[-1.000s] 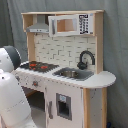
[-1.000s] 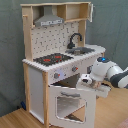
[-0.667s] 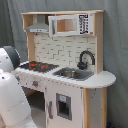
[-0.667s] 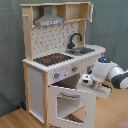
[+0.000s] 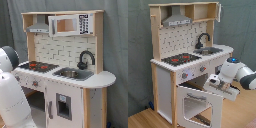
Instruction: Play with the kitchen
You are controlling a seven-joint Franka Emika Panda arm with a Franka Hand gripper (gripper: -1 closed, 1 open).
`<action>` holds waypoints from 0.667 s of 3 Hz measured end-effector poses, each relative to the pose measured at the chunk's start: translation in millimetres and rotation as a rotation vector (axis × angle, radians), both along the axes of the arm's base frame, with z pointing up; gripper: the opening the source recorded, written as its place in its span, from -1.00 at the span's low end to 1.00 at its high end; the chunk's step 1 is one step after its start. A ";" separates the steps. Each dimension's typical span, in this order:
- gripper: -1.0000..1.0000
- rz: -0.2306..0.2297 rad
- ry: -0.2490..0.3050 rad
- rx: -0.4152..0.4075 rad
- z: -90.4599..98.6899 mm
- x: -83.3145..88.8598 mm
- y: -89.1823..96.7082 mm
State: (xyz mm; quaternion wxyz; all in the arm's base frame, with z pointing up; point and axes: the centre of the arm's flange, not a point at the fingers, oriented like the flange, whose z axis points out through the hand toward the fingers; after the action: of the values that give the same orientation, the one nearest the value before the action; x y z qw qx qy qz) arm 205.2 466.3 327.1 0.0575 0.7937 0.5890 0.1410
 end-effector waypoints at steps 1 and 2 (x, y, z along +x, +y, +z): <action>1.00 -0.003 0.000 0.000 0.0 0.7 -0.3; 1.00 -0.074 -0.030 -0.037 3.9 22.0 -13.6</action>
State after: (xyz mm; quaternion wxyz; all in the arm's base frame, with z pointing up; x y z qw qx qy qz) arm 227.2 452.7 331.0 0.0862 0.8116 0.5607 0.1395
